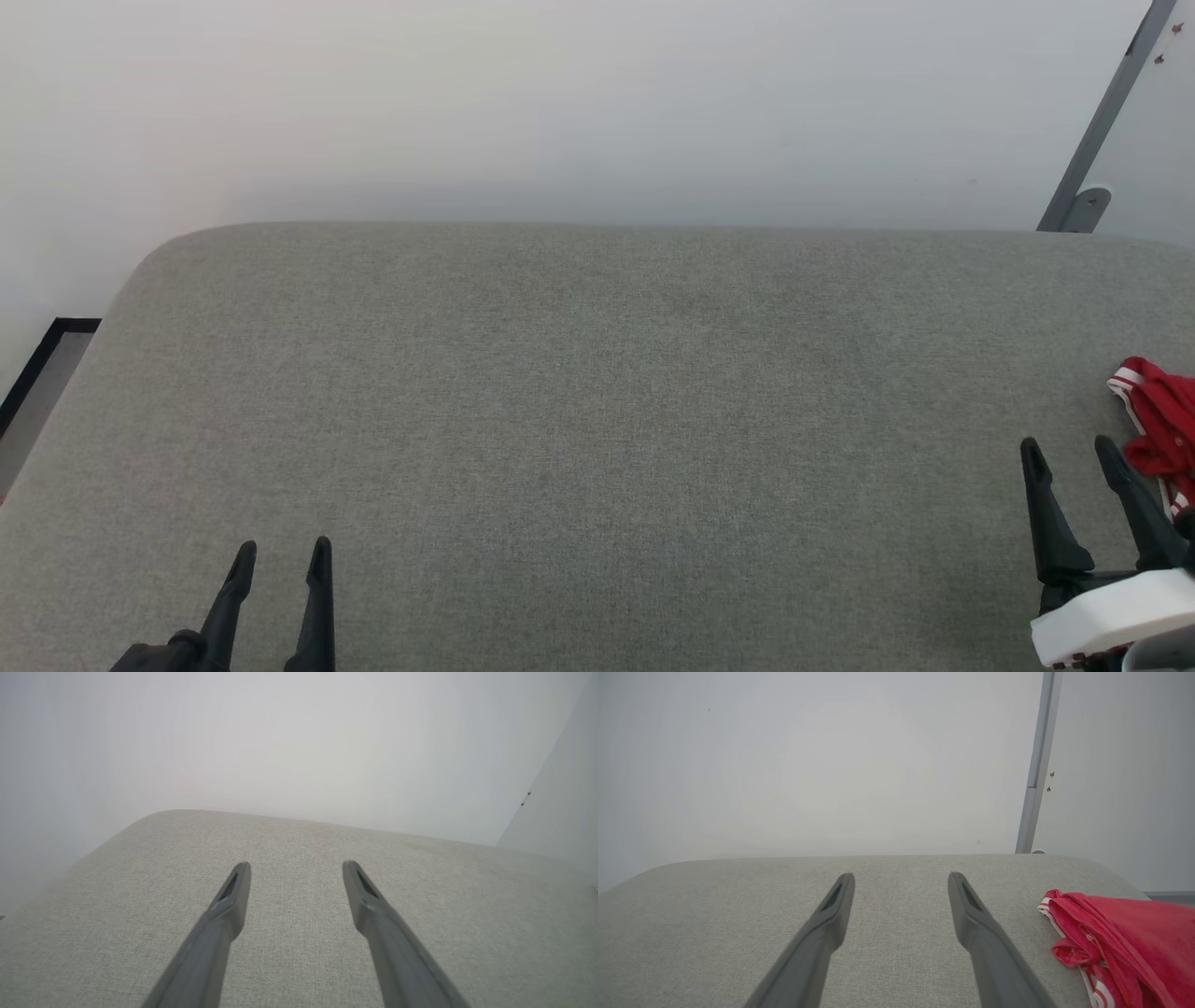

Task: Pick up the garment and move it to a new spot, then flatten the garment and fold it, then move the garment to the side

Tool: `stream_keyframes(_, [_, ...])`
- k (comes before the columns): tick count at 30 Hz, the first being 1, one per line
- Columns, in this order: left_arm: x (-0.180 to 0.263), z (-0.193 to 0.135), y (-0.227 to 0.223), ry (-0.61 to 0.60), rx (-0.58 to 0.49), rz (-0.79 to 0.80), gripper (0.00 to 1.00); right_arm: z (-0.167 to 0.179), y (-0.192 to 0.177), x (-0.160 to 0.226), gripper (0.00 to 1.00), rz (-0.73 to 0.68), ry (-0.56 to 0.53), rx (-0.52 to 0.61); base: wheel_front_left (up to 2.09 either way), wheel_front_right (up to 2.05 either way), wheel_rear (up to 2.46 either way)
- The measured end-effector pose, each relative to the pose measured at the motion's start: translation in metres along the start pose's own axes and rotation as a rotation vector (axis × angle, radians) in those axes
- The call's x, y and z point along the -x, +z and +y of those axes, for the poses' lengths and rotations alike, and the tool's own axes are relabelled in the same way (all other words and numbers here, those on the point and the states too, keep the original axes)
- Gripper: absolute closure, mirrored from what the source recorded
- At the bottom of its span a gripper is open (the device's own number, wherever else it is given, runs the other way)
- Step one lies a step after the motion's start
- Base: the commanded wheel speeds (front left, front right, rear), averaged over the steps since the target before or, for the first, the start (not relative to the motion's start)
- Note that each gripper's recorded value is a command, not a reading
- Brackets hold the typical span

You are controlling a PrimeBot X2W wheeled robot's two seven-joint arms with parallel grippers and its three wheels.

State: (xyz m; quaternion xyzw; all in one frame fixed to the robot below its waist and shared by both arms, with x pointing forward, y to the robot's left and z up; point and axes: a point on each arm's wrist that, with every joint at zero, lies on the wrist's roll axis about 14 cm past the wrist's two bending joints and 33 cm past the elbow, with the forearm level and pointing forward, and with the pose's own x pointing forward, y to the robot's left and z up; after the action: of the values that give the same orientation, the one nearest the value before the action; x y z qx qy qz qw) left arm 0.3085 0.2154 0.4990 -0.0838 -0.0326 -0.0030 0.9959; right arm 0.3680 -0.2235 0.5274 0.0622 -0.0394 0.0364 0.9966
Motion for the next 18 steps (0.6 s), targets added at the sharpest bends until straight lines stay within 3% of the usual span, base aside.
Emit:
stream_keyframes(11, [0.000,0.002,-0.001,0.000,-0.004,0.006,0.00,0.002,-0.001,0.000,0.00,0.004,0.001,-0.009,0.00,0.00,0.00])
stream_keyframes(12, [0.000,0.003,-0.001,0.002,-0.004,0.007,1.00,0.002,-0.001,0.000,1.00,0.004,0.002,-0.009,0.00,0.00,0.00])
stream_keyframes(18, [0.004,0.001,-0.019,0.018,0.035,0.061,1.00,0.005,-0.025,0.008,1.00,0.071,-0.017,-0.061,0.00,0.00,0.00])
